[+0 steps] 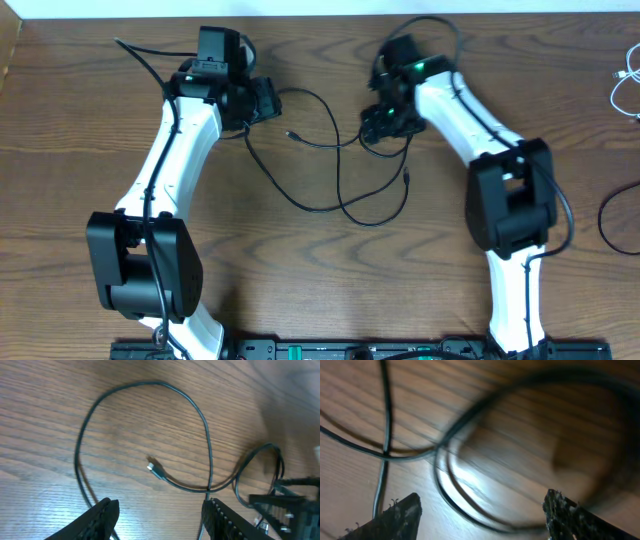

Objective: Untangle cables

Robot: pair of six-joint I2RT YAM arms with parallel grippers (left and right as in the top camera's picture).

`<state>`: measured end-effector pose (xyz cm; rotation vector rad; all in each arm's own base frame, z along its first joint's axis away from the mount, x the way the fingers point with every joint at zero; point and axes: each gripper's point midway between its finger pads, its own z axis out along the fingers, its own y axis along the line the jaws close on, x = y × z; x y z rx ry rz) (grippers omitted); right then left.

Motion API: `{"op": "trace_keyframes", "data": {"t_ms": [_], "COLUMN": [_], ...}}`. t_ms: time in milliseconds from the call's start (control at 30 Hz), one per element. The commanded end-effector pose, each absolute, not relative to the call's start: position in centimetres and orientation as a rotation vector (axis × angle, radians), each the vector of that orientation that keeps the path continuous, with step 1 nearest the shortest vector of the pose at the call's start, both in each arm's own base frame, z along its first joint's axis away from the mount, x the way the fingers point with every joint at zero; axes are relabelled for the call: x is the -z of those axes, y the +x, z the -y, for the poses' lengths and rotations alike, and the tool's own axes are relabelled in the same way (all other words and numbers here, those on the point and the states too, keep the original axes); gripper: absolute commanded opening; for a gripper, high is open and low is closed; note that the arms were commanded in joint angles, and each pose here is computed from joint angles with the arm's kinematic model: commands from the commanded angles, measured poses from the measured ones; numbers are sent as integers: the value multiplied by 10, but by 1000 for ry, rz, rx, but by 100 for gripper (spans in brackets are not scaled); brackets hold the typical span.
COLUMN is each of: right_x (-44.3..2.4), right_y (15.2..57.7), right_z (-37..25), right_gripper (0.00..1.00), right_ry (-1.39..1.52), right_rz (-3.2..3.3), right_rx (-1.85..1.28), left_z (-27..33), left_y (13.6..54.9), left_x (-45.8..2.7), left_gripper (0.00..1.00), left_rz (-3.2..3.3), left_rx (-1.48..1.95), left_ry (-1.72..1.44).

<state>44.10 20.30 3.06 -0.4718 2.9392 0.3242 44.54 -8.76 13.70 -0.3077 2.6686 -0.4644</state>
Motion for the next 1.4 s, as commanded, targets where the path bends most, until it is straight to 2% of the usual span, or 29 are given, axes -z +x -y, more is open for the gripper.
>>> {"op": "trace_keyframes", "data": {"t_ms": [0,300,533,700,833,1033,1133,1367], "right_x": [-7,13,54,79,80,79,72,28], "right_y": [432,441,434,416,411,405,405,424], "right_z": [-231,-277,-290,-292,-284,-274,-275,-239], "right_gripper": [76,77,72,52,21,14,2,1], "right_ry": [-675,-359,39,90,154,148,99,-41], "right_rz": [-2911,-2904,-2982,-3047,-3067,-3087,-3075,-3002], "right_rx": [-317,-412,-373,-326,-260,-153,-94,247], "left_z": [73,60,60,60,60,60,60,60], "left_y": [445,440,438,438,437,435,435,434], "left_x": [-135,-131,-130,-130,-130,-129,-129,-129], "left_gripper": [59,59,59,59,59,59,59,59], "left_rz": [-2673,-2698,-2708,-2709,-2710,-2719,-2720,-2723], "left_rx": [433,420,419,420,419,418,418,418], "left_ry": [-309,-354,-357,-357,-358,-360,-361,-362]}}
